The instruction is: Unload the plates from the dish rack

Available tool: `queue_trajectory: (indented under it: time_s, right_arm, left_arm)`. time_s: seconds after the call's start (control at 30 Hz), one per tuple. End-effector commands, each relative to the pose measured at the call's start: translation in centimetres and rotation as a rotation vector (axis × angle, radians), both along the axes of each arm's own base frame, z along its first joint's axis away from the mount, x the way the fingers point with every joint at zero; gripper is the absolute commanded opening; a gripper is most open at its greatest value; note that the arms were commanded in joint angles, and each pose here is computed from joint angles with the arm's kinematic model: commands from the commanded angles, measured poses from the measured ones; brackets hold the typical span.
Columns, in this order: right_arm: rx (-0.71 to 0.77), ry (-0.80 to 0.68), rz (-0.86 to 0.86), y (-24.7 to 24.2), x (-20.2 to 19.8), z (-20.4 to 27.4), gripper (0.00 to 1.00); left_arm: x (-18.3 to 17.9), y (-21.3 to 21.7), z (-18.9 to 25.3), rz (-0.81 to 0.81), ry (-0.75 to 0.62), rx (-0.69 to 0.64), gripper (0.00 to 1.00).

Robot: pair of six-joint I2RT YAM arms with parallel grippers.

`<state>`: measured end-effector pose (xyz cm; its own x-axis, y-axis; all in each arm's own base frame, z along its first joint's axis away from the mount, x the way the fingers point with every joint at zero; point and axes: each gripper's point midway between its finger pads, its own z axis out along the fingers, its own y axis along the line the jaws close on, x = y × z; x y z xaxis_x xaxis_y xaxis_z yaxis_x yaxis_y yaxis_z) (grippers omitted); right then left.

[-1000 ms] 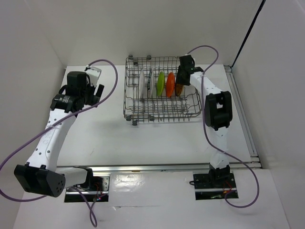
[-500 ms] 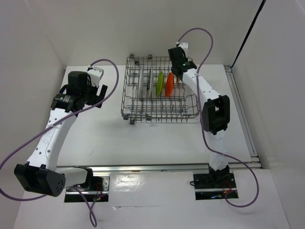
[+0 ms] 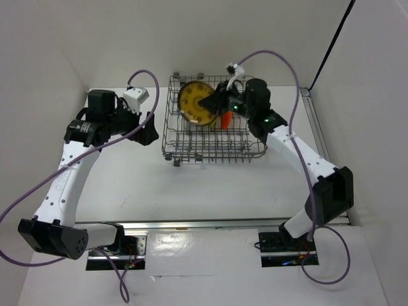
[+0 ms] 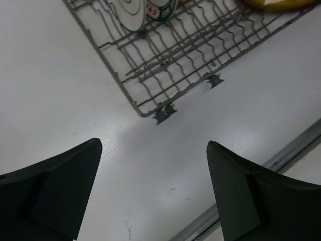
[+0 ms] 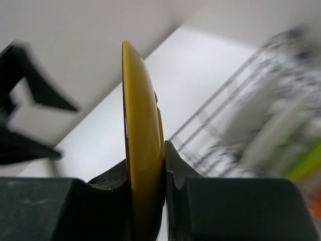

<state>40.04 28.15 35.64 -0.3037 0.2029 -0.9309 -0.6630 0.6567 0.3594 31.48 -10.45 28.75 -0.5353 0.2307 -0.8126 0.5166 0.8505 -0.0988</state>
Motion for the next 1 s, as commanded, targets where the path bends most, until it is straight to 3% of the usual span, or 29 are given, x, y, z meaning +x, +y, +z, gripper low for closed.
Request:
queue_trajectory:
  time_s: [0.0, 0.1, 0.37, 0.5, 0.53, 0.63, 0.67, 0.73, 0.87, 0.93, 0.97]
  right_arm:
    - [0.156, 0.067, 0.531, 6.7, -7.0, -2.4, 0.0]
    - [0.179, 0.093, 0.658, 8.6, -9.0, -3.8, 0.0]
    - [0.182, 0.215, 0.763, 11.2, -9.8, -7.3, 0.0]
    - [0.183, 0.233, 0.761, 11.4, -9.5, -8.0, 0.0]
    - [0.182, 0.234, 0.77, 11.7, -9.9, -8.0, 0.0]
    - [0.17, 0.287, 0.775, 12.1, -9.5, -9.5, 0.0]
    - [0.169, 0.286, 0.789, 12.2, -9.5, -9.5, 0.0]
    - [0.168, 0.309, 0.797, 12.6, -9.7, -9.8, 0.0]
    - [0.151, 0.31, 0.78, 12.8, -9.2, -10.1, 0.03]
    - [0.13, 0.305, 0.767, 12.9, -8.8, -9.9, 0.14]
    - [0.121, 0.303, 0.744, 12.9, -8.4, -9.9, 0.26]
  left_arm:
    - [0.0, -3.0, 0.4, -0.107, 0.026, -0.141, 1.0]
    - [1.3, -2.8, -0.9, -0.067, 0.05, -0.136, 1.0]
    - [2.6, -3.1, -4.6, -0.046, 0.153, -0.138, 0.96]
    - [2.4, -3.2, -5.6, -0.06, 0.195, -0.134, 0.8]
    - [2.3, -3.4, -5.5, -0.073, 0.197, -0.145, 0.64]
    - [1.1, -4.5, -4.9, -0.142, 0.223, -0.194, 0.33]
    - [0.8, -4.7, -4.9, -0.158, 0.229, -0.199, 0.16]
    - [0.3, -5.1, -4.5, -0.189, 0.246, -0.217, 0.03]
    - [-0.4, -4.9, -4.1, -0.195, 0.282, -0.248, 0.0]
    - [-0.1, -3.9, -4.2, -0.171, 0.282, -0.254, 0.0]
    - [-0.1, -3.4, -3.9, -0.158, 0.271, -0.256, 0.0]
